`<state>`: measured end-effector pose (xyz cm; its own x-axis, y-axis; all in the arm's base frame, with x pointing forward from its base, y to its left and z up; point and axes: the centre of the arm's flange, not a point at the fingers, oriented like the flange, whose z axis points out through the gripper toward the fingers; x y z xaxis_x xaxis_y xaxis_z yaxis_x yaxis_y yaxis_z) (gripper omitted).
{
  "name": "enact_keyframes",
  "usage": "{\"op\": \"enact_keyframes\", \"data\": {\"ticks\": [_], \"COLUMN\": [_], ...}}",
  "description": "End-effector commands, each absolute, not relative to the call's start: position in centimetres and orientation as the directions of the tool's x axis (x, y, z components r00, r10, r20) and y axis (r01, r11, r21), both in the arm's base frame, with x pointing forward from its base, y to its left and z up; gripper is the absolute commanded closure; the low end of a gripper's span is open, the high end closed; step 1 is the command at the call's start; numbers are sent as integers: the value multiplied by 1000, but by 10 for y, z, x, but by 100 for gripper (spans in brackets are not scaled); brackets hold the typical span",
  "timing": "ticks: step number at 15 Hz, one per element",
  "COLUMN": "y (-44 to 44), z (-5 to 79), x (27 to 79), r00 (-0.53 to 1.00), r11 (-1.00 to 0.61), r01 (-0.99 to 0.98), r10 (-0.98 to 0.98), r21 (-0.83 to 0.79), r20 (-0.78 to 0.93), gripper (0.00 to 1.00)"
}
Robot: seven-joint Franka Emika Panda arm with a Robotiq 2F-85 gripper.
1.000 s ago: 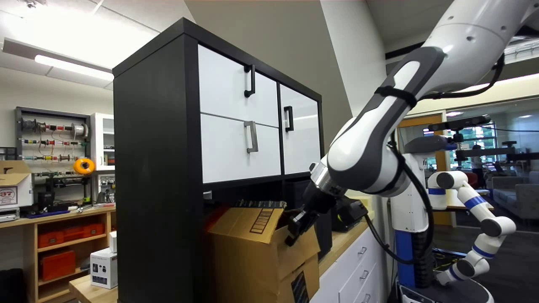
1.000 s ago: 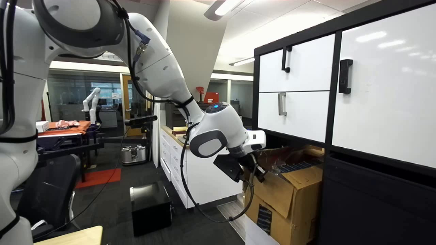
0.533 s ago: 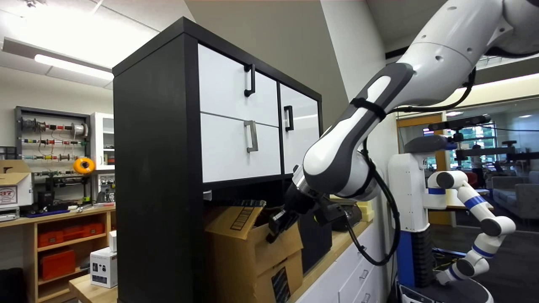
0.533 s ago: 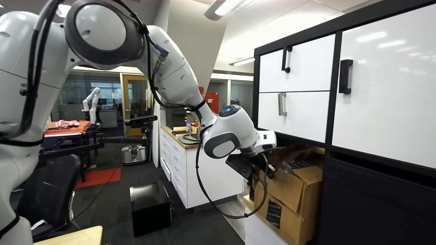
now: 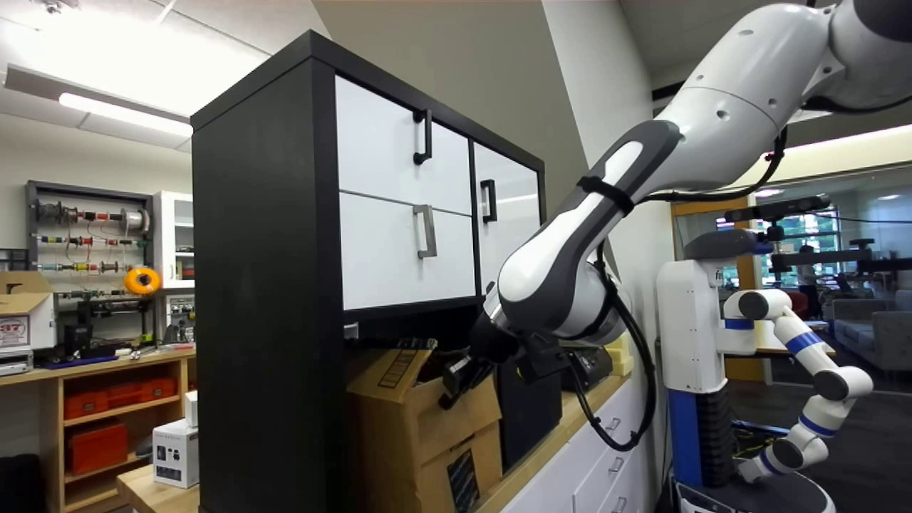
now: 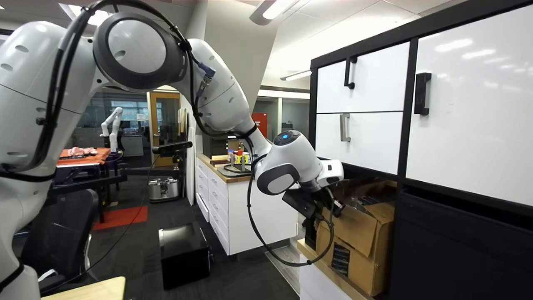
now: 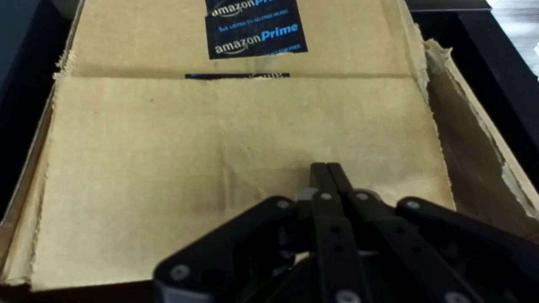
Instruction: Slide the box inwards
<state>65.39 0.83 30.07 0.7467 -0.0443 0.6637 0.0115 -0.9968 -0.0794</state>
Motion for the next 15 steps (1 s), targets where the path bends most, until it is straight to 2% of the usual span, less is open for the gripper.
{"op": "enact_keyframes", "data": {"ticks": [1,3,13,15], "y": [-5,-6,2,11], "z": [303,304,324,334], "x": [640,625,579,570], "r00": [800,847,993,999], "r11": [-998,-999,-1000,-1000], "r01": [-7,-10,-17,-10], "r10": [-45,-36,-16,-10], "r21": [-65,-52,7,-1], "r20": [598,530,121,38], "gripper": [74,69,4,0]}}
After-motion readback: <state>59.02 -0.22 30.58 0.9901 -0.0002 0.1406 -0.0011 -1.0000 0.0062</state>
